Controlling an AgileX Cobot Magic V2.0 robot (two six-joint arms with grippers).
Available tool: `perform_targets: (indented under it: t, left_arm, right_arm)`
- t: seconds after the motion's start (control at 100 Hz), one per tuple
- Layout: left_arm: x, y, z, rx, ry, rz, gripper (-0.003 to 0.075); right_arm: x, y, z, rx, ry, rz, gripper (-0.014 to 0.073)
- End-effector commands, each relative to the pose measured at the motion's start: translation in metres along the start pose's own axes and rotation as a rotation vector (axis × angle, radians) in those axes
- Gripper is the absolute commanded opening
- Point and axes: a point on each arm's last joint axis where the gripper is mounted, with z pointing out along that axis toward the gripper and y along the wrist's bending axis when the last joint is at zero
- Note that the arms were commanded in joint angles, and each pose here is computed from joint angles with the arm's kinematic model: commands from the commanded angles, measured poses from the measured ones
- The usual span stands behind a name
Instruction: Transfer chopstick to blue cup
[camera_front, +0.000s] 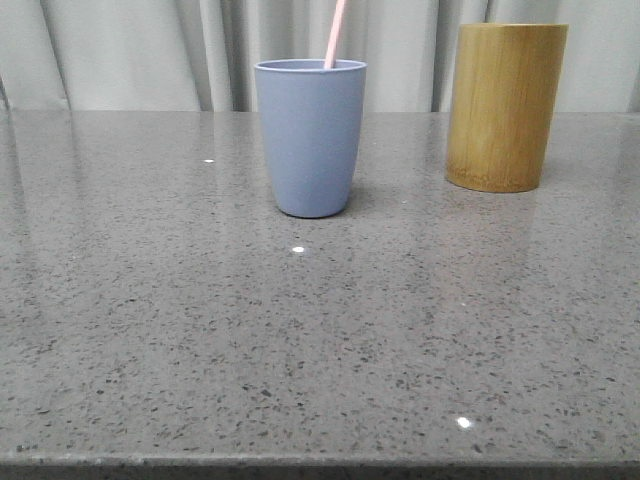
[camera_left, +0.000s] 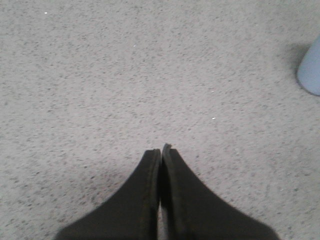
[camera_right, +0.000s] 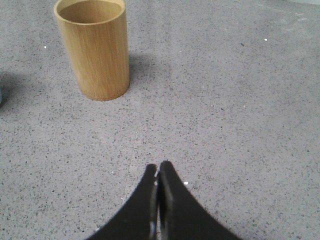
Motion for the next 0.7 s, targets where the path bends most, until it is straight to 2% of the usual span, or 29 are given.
perform_targets:
  t: [0.0,0.08,0.22,0.3,0.39,0.57,0.69]
  left_arm:
    - [-0.004,-0.001,-0.014,-0.017,-0.135,0.04,-0.0019]
    - [0.006,0.001,-0.021,-0.037,-0.234,0.058,-0.0019]
    - [0.035,0.006,-0.028,-0.063,-0.51,0.072,-0.0019]
    - [0.06,0.01,-0.026,-0.074,-0.677,0.072,-0.0019]
    - [0.091,0.015,-0.019,-0.083,-0.793,0.075,-0.0019]
    - [0.145,0.022,0.001,-0.088,-0.866,0.086,-0.0019]
    - [0.157,0.025,0.018,-0.104,-0.773,0.091,-0.0019]
  right_arm:
    - [-0.012,0.0,-0.005,0.002,-0.094,-0.01,-0.0067]
    - [-0.012,0.0,-0.005,0.002,-0.094,-0.01,-0.0067]
    - [-0.012,0.0,-0.005,0.002,-0.094,-0.01,-0.0067]
    - [-0.012,0.0,-0.005,0.002,-0.094,-0.01,-0.0067]
    - [-0.012,0.0,-0.005,0.002,-0.094,-0.01,-0.0067]
    - [-0.012,0.0,-0.005,0.002,-0.094,-0.01,-0.0067]
    - [-0.012,0.0,-0.005,0.002,-0.093,-0.01,-0.0067]
